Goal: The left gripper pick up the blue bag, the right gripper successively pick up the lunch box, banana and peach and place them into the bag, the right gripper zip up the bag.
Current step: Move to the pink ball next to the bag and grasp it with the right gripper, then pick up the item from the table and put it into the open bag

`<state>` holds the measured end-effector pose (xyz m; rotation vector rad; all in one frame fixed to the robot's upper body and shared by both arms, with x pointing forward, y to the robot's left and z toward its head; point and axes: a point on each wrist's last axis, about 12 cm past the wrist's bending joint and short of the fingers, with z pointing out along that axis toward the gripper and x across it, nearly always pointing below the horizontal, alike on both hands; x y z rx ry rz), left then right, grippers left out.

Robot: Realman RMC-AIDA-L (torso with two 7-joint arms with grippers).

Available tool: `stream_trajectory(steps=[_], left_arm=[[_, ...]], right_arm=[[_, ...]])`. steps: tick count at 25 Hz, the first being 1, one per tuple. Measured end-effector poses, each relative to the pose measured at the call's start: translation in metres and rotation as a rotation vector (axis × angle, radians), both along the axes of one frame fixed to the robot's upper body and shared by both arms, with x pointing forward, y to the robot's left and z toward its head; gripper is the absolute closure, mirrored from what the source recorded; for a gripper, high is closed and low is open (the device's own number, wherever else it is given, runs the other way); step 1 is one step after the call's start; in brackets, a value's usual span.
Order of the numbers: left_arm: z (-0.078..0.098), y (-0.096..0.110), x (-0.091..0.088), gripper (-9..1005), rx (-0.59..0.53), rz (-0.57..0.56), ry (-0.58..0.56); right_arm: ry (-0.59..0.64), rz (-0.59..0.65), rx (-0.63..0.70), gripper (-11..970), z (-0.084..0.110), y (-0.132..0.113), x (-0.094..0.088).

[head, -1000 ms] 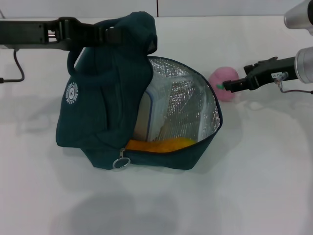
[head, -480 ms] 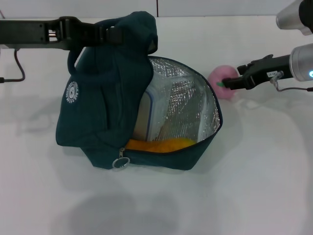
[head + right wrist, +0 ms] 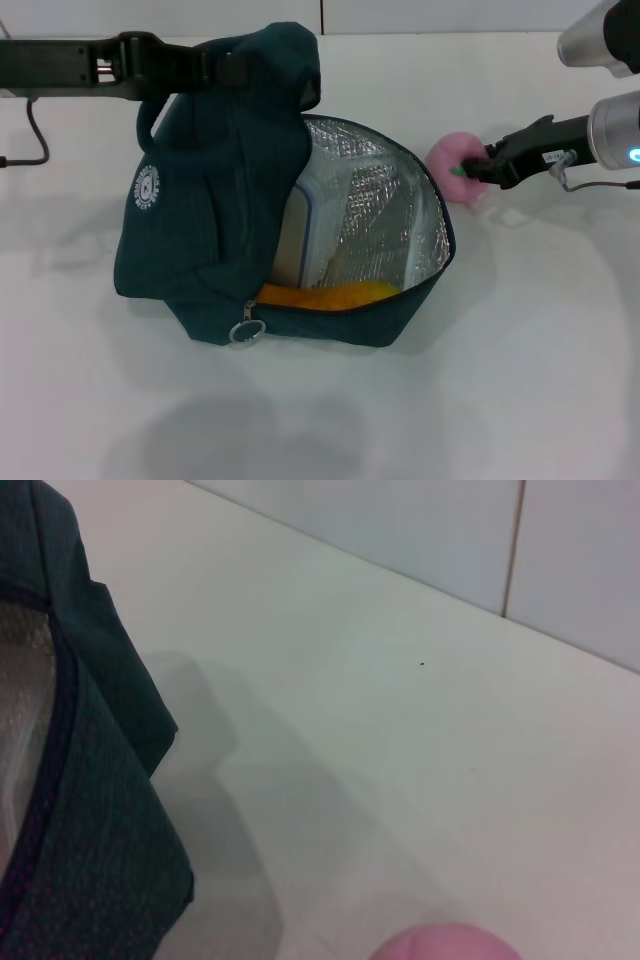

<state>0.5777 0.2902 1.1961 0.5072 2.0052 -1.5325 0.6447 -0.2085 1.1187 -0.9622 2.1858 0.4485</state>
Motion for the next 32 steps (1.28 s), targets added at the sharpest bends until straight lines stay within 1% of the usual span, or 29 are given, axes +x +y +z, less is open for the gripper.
stream_trajectory(steps=[5,8,13,15,17,22,23,24,25,28,30,32], left_arm=[[0.000,0.001,0.000,963,-0.001,0.002,0.000],[-0.001,0.002,-0.001,963,-0.001,0.005,0.001],[-0.001,0.002,-0.001,963,-0.004,0.007,-0.005],[-0.001,0.003,-0.001,963,-0.004,0.009,-0.007],[-0.001,0.003,-0.001,963,-0.004,0.009,-0.008],[-0.001,0.003,-0.001,963,-0.004,0.009,-0.009],[-0.001,0.003,-0.001,963,-0.004,0.010,-0.009],[-0.001,0.003,-0.001,963,-0.004,0.011,-0.009],[-0.001,0.003,-0.001,963,-0.004,0.012,-0.009],[-0.003,0.004,-0.001,963,-0.007,0.020,-0.002],[-0.006,0.005,-0.001,963,-0.011,0.027,0.009],[-0.009,0.006,-0.001,963,-0.017,0.033,0.019]], right_arm=[[-0.001,0.002,0.001,745,0.001,0.000,0.000],[-0.009,0.002,0.007,769,0.003,0.000,0.000],[-0.052,-0.017,0.034,819,0.011,-0.010,-0.004],[-0.086,-0.039,0.077,838,0.019,-0.018,-0.009],[-0.101,-0.048,0.100,853,0.022,-0.021,-0.012],[-0.183,-0.065,0.213,879,0.042,-0.038,-0.021],[-0.183,-0.065,0.213,883,0.042,-0.038,-0.021],[-0.212,-0.045,0.337,887,0.055,-0.046,-0.029],[-0.218,-0.033,0.378,891,0.059,-0.047,-0.031],[-0.243,0.035,0.555,903,0.075,-0.055,-0.042],[-0.236,0.092,0.639,911,0.081,-0.054,-0.047],[-0.210,0.137,0.683,918,0.081,-0.049,-0.049]])
